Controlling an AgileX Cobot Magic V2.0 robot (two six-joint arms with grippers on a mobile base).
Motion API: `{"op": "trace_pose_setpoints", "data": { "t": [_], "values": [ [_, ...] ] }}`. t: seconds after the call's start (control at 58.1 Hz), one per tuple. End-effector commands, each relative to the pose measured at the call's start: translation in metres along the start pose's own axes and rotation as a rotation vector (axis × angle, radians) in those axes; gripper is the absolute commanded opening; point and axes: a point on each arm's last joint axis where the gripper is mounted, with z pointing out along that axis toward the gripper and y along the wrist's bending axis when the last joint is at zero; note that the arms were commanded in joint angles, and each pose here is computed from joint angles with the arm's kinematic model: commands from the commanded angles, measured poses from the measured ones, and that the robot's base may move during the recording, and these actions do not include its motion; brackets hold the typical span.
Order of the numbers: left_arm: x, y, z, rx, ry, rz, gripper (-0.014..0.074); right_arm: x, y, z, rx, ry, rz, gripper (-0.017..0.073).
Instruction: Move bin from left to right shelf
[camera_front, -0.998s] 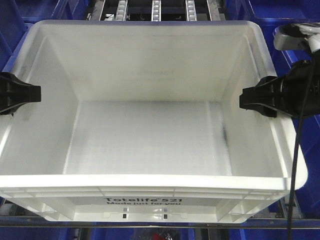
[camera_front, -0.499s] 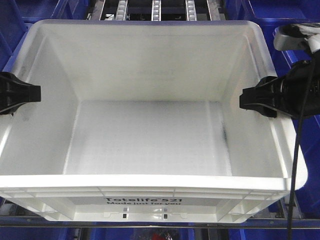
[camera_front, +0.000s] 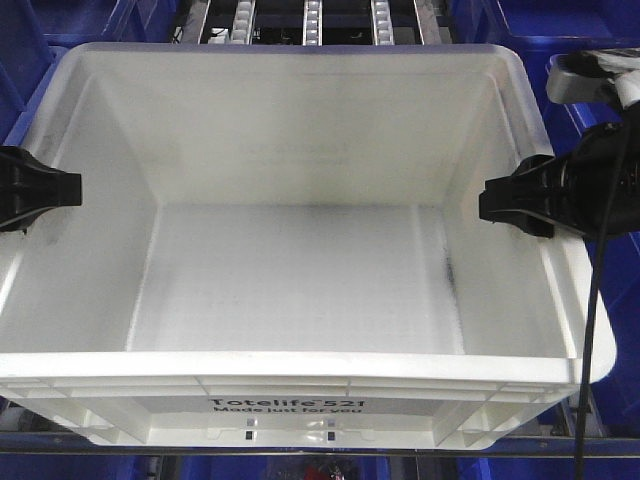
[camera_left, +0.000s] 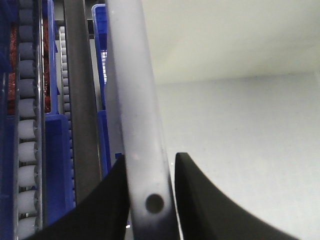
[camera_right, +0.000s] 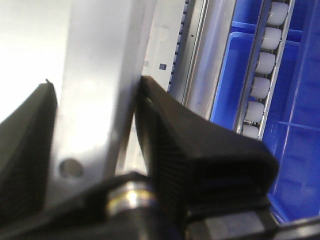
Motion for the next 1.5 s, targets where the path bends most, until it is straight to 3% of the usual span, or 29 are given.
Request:
{"op": "trace_pose_setpoints", "data": {
  "t": [0.0, 1.479],
  "values": [
    [-0.0194, -0.0037, -0.0188, 0.013, -0.179, 0.066, -0.0006, -0.0176, 0.0035, -0.0220, 0.008, -0.178, -0.057, -0.0004],
    [-0.0194, -0.0037, -0.0188, 0.013, -0.179, 0.066, -0.0006, -0.0174, 0.0036, -0.0220, 0.008, -0.175, -0.057, -0.0004]
  ]
}}
